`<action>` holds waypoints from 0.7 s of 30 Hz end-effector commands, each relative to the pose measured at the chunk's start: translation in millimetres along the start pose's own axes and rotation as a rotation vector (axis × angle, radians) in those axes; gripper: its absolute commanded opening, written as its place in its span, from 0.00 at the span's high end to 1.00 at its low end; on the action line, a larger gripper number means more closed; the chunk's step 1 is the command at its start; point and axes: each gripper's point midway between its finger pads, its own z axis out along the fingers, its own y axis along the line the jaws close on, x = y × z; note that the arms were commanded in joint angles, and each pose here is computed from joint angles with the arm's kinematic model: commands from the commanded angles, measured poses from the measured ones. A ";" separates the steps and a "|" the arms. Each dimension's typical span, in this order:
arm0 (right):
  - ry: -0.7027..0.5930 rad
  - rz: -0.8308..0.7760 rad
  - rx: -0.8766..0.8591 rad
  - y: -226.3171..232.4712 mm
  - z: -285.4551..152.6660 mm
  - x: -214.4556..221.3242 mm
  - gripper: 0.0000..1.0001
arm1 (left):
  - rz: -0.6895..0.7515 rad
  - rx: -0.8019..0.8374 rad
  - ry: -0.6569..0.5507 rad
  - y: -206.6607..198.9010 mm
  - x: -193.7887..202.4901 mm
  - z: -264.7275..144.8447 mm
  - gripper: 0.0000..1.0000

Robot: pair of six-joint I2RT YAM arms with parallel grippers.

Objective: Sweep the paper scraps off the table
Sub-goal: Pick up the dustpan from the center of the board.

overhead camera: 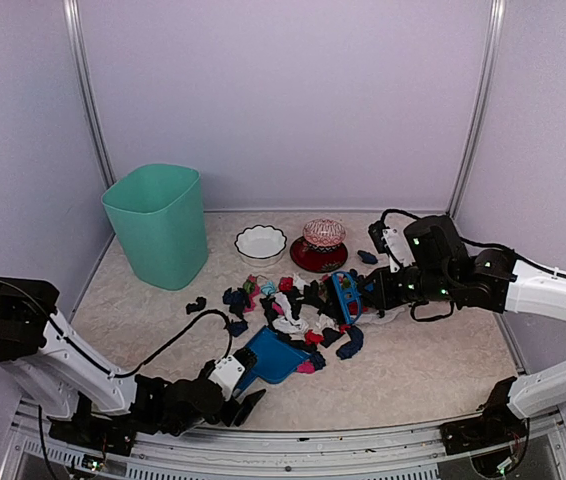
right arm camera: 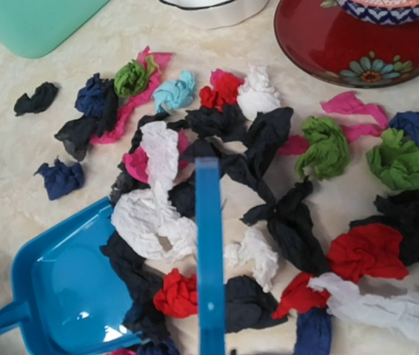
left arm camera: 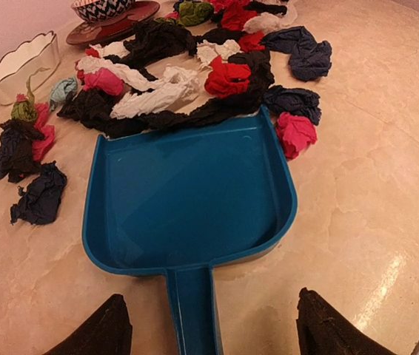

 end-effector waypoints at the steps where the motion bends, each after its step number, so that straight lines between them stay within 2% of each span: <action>1: -0.021 -0.003 0.010 -4.3 -3.7 -2.8 1.00 | -0.020 0.002 -0.018 0.0 -8.0 6.5 0.27; 15: -0.005 -0.017 0.017 -3.2 2.9 -4.2 1.00 | -0.073 0.073 0.035 8.8 4.8 18.3 0.45; 21: 0.001 -0.013 0.021 -4.7 4.1 -2.4 1.00 | -0.078 0.090 0.063 7.8 12.8 20.3 0.49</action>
